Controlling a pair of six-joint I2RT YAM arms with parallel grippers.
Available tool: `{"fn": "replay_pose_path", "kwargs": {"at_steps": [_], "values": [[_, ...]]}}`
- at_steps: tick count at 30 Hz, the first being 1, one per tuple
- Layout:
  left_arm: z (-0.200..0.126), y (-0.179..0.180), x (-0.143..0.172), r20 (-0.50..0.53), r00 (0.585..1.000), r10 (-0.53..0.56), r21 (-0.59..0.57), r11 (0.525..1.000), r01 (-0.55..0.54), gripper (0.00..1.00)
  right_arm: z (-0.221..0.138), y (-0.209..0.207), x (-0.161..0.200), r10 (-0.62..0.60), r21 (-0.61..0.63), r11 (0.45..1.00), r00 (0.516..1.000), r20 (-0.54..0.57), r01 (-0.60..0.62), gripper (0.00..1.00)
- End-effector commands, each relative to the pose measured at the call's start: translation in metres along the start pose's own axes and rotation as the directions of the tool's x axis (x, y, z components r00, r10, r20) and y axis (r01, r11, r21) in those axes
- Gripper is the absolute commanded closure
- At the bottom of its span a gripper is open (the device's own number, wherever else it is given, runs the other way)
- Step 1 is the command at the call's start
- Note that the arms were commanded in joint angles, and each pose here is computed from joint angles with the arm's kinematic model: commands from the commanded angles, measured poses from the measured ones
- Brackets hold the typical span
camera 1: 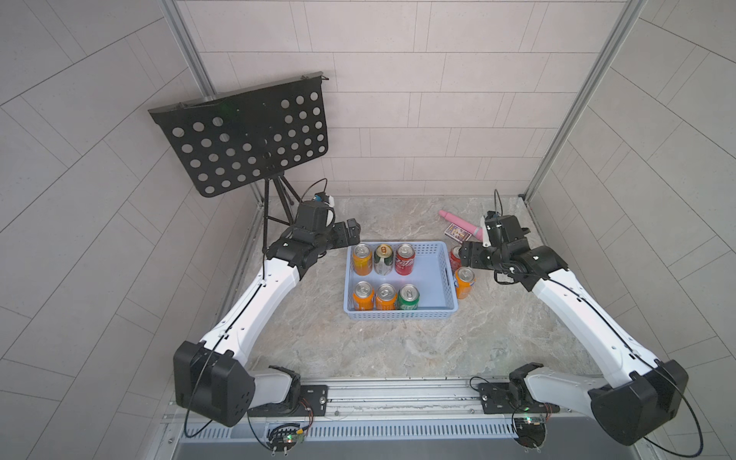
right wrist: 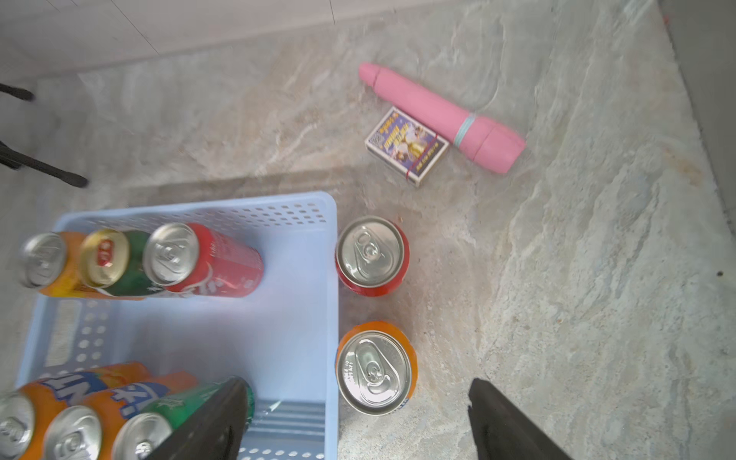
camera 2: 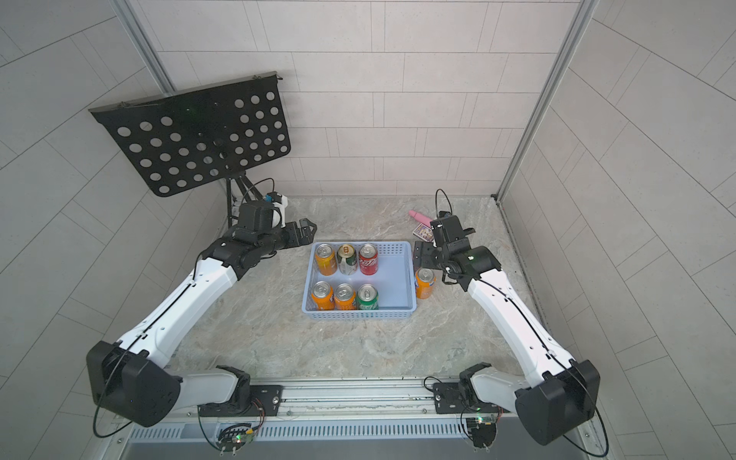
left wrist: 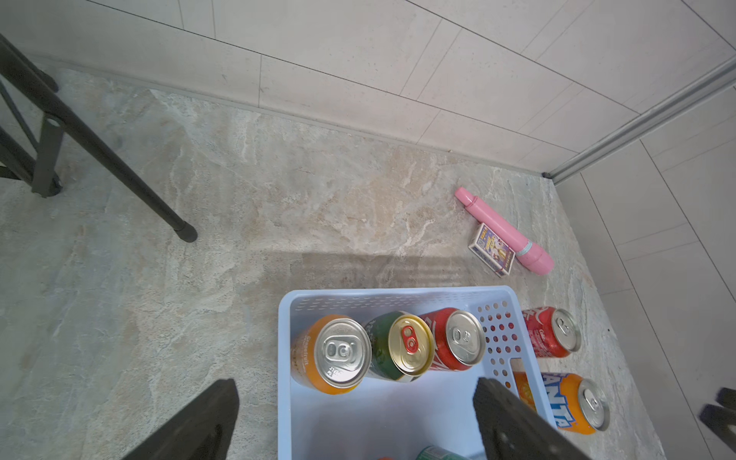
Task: Take out the drinks from the basket
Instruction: Adjust the drink at the center of the board, then pick up the drink from the basket.
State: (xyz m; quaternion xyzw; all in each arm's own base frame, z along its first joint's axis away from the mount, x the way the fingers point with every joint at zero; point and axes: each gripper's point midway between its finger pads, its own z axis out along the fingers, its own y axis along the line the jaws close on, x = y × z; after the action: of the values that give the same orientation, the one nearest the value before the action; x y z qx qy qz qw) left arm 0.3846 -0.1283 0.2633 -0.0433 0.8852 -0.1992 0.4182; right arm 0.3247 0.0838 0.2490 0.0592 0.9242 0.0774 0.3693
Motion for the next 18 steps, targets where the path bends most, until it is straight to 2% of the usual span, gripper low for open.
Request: {"fn": "replay_pose_path", "kwargs": {"at_steps": [1, 5, 10, 18], "values": [[0.001, 0.002, -0.021, 0.029, 0.999, -0.036, 0.015, 0.999, 0.035, 0.0, -0.004, 0.022, -0.013, -0.019, -0.081, 0.997, 1.0, -0.01, 0.018, 0.1], [0.02, 0.006, -0.014, -0.02, 0.998, -0.062, 0.028, 0.998, 0.062, 0.0, 0.014, 0.063, -0.03, -0.075, -0.138, 0.988, 0.996, -0.041, 0.069, 0.13], [0.028, 0.009, 0.002, -0.096, 0.994, -0.051, 0.028, 0.998, 0.054, 0.0, 0.059, 0.106, -0.023, -0.142, -0.17, 0.978, 0.982, -0.124, 0.12, 0.15], [0.019, 0.021, -0.005, -0.034, 0.998, -0.06, -0.013, 0.998, 0.059, 0.0, 0.111, 0.15, 0.01, -0.24, -0.209, 0.958, 0.948, -0.209, 0.197, 0.15]]}}
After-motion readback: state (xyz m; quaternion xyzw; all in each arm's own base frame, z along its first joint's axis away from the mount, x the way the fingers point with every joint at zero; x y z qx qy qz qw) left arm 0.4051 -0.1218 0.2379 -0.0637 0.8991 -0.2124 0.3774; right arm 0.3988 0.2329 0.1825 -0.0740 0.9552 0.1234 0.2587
